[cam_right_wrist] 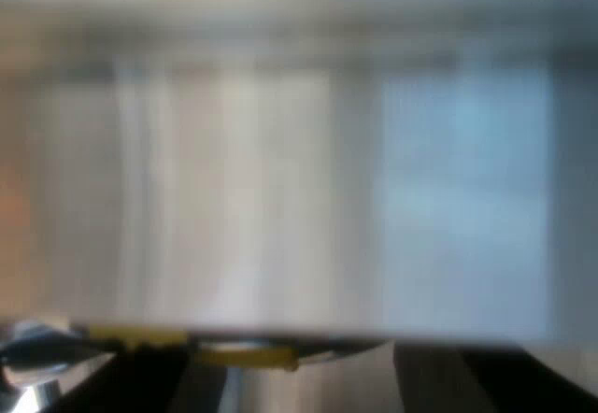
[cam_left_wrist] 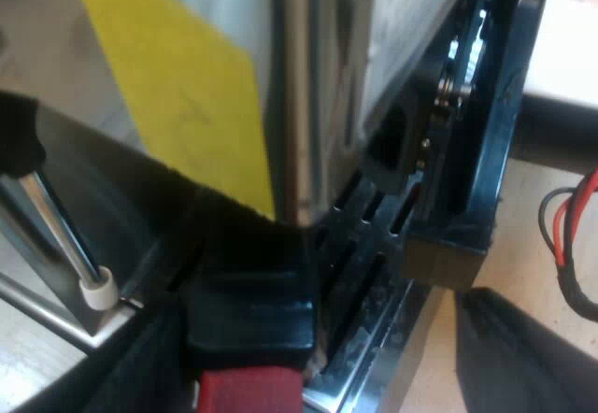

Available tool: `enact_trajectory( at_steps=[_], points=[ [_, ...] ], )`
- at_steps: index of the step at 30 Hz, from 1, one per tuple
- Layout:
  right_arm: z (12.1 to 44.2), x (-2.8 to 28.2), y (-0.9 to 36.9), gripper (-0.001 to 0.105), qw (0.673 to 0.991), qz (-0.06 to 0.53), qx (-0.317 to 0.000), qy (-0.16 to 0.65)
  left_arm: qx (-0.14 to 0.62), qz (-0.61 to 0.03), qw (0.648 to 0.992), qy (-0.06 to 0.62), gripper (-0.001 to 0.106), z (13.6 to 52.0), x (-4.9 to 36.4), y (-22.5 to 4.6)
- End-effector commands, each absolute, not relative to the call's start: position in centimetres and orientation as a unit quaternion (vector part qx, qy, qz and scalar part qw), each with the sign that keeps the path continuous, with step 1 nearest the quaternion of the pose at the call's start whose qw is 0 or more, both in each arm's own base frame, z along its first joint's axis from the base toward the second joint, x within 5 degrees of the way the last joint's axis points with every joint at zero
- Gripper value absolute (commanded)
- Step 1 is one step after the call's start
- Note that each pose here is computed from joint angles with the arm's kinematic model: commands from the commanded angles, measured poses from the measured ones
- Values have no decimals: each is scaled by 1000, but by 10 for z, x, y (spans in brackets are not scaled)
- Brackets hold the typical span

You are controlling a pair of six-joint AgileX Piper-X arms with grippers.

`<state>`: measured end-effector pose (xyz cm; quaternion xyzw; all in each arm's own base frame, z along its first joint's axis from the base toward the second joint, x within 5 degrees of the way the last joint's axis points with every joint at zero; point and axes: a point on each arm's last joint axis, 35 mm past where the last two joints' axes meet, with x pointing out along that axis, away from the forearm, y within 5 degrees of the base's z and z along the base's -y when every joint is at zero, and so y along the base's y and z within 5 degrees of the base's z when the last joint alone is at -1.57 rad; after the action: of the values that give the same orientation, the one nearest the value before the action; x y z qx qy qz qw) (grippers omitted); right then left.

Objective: Put the handle in the coffee machine

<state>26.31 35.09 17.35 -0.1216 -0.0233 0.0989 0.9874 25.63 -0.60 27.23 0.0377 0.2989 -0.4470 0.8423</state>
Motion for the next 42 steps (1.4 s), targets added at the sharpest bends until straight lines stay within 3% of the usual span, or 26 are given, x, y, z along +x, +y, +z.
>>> enact_trajectory(
  at_steps=[1, 8, 20, 36, 40, 42],
  points=[
    [189, 266, 353, 45, 990, 91, -96, -46, 39, -456, 842, 286, 62, 279, 254, -7],
    [192, 267, 355, 45, 990, 91, -93, -48, 54, -446, 853, 267, 62, 296, 246, -5],
    [192, 267, 355, 45, 990, 90, -92, -49, 28, -407, 878, 248, 62, 316, 234, 25],
    [192, 267, 355, 45, 990, 90, -92, -49, 48, -400, 888, 222, 62, 335, 239, 27],
    [192, 267, 355, 45, 990, 90, -92, -49, 47, -370, 900, 226, 56, 337, 243, 29],
    [192, 267, 355, 45, 990, 90, -92, -49, 50, -347, 912, 213, 47, 342, 250, 32]
  ],
)
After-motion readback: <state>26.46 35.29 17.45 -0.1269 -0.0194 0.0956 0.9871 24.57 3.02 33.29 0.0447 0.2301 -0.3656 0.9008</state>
